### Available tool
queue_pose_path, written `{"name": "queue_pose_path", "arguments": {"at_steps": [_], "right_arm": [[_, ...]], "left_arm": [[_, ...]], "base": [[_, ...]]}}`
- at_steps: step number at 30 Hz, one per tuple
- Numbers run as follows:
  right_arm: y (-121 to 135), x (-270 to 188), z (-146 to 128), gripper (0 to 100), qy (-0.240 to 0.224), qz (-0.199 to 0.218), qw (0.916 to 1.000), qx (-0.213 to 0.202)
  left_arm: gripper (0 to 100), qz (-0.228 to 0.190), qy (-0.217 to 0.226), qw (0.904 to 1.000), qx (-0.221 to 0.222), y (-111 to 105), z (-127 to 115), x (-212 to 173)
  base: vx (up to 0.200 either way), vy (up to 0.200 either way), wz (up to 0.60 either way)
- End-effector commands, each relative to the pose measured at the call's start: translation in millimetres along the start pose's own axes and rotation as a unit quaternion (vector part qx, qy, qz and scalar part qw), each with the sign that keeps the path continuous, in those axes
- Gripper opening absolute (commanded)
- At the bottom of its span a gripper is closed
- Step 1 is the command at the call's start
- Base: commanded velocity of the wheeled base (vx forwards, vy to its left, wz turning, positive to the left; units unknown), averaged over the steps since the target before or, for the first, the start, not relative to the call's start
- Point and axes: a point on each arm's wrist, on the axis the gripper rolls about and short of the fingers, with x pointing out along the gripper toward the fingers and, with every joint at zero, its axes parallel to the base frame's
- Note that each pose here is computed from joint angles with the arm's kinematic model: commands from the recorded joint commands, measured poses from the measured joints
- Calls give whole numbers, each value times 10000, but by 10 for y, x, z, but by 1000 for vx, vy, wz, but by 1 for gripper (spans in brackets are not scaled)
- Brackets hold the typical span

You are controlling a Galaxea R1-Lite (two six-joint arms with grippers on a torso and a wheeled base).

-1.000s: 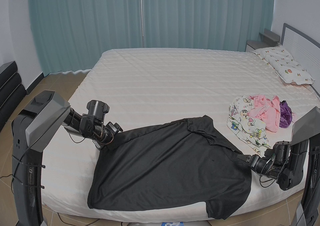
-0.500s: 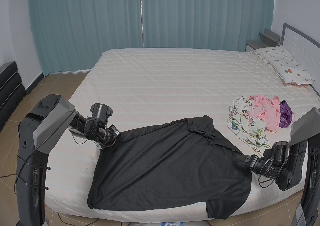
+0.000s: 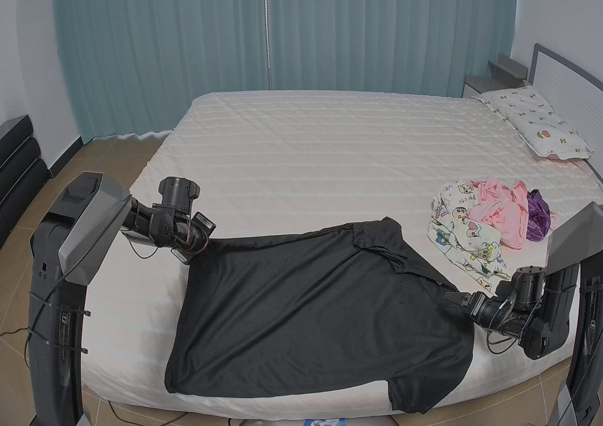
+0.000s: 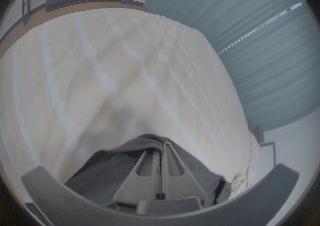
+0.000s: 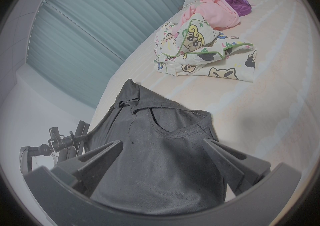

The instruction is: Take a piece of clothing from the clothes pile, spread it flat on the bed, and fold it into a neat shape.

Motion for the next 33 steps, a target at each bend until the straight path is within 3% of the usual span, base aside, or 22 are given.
{"name": "queue_pose_path", "arguments": {"at_steps": [1, 14, 19, 20, 24, 27, 29, 33], "right_arm": [[0, 19, 7, 100, -44, 41, 10000, -11], [28, 21, -35, 100, 30, 56, 10000, -36], [46, 15, -13, 100, -17, 91, 9999, -46], [52, 19, -4, 100, -41, 108, 9999, -55], [97, -11, 28, 100, -116, 163, 9998, -68], [210, -66, 129, 100, -330, 358, 9987, 155], [421, -102, 250, 100, -599, 720, 9943, 517], [629, 74, 236, 100, -741, 617, 9940, 507]], "left_arm": [[0, -211, -318, 9983, -432, -13, 321, 35], [0, -306, -522, 9965, -572, 66, 533, 359], [0, 53, -327, 9978, -569, 107, 545, 363], [100, 42, -324, 9978, -568, 105, 546, 363], [100, 49, -321, 9978, -584, 92, 552, 341], [100, 63, -323, 9974, -638, 85, 582, 302], [100, 16, -278, 9969, -737, 73, 704, 90], [100, -227, 170, 9962, -819, 86, 773, -316]], "base": [[0, 0, 0], [0, 0, 0], [0, 0, 0], [0, 0, 0], [0, 0, 0], [0, 0, 0], [0, 0, 0], [0, 0, 0]]}}
